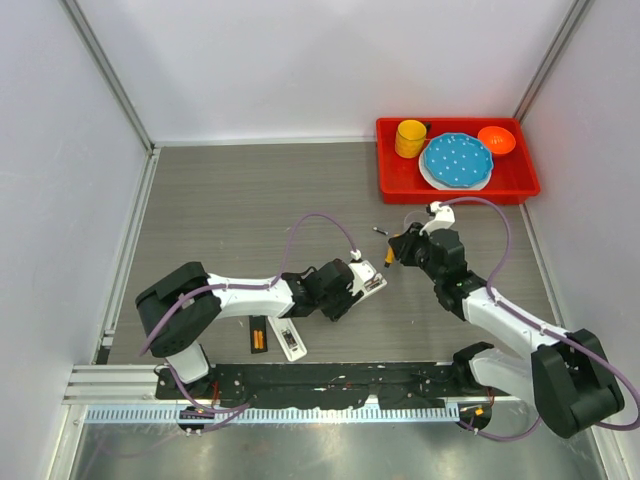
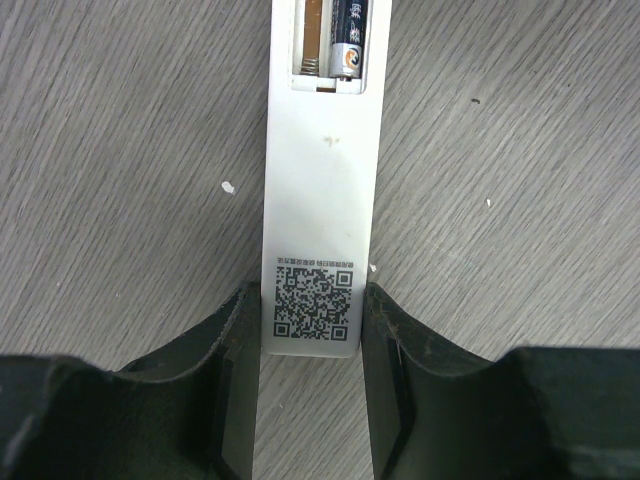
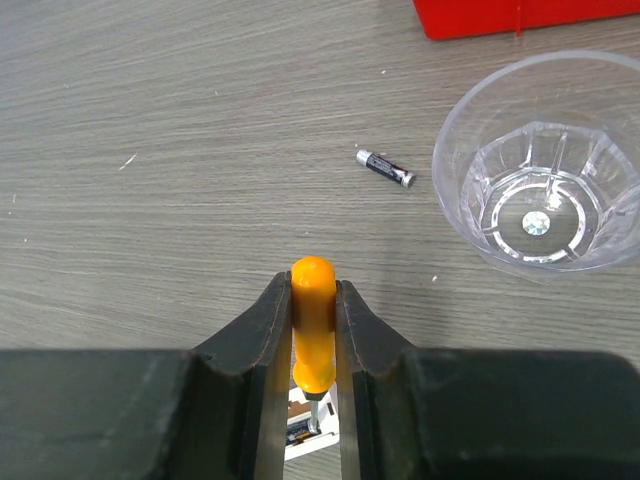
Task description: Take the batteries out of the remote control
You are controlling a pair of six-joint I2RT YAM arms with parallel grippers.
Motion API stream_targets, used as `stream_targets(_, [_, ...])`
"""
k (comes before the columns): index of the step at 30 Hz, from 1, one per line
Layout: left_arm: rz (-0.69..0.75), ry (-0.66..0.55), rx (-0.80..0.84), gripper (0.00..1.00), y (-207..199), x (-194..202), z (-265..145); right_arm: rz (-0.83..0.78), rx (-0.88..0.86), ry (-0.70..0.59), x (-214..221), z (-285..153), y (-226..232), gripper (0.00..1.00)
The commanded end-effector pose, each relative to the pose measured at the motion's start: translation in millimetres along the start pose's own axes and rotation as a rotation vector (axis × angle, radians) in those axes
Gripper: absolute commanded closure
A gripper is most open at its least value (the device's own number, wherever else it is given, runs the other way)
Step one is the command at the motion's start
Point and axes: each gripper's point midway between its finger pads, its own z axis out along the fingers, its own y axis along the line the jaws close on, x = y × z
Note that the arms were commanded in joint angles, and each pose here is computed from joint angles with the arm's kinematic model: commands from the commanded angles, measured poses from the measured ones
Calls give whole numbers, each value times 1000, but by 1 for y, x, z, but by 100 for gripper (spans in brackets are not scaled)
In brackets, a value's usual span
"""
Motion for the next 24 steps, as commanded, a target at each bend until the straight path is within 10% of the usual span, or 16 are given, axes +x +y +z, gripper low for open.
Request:
stream_targets(1, [6,120,18,100,-3,35,6,-5,-29,-52,-15,8,8,99])
stream_targets(24, [10,119,13,100,-3,34,6,83,-214,41,10,-5,38,99])
